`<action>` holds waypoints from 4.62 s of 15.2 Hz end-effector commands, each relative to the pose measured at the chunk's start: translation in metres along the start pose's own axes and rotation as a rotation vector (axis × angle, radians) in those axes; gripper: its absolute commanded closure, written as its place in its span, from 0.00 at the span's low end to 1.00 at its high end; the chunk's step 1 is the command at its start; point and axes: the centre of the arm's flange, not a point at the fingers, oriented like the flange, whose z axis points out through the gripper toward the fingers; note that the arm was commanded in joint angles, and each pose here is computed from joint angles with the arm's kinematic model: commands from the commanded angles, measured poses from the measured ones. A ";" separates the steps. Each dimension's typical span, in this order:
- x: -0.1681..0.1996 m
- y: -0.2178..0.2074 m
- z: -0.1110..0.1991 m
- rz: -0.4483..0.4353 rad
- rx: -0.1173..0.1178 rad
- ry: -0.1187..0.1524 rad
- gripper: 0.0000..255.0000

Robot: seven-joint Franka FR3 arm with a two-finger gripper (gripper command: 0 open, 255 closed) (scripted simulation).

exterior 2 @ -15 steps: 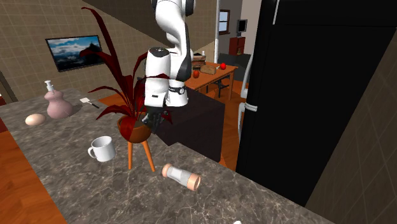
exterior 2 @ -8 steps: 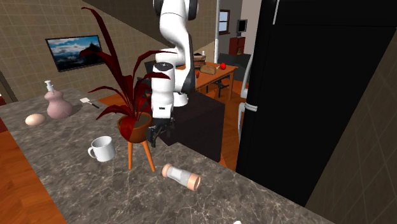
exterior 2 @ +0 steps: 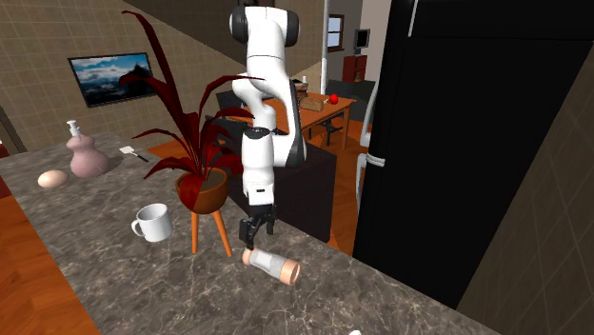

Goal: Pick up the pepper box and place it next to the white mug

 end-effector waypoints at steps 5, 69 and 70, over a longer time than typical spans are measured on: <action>0.013 -0.012 0.049 -0.030 -0.017 0.065 0.00; -0.063 0.033 -0.100 -0.030 -0.017 0.065 1.00; -0.076 0.035 -0.101 -0.030 -0.017 0.065 1.00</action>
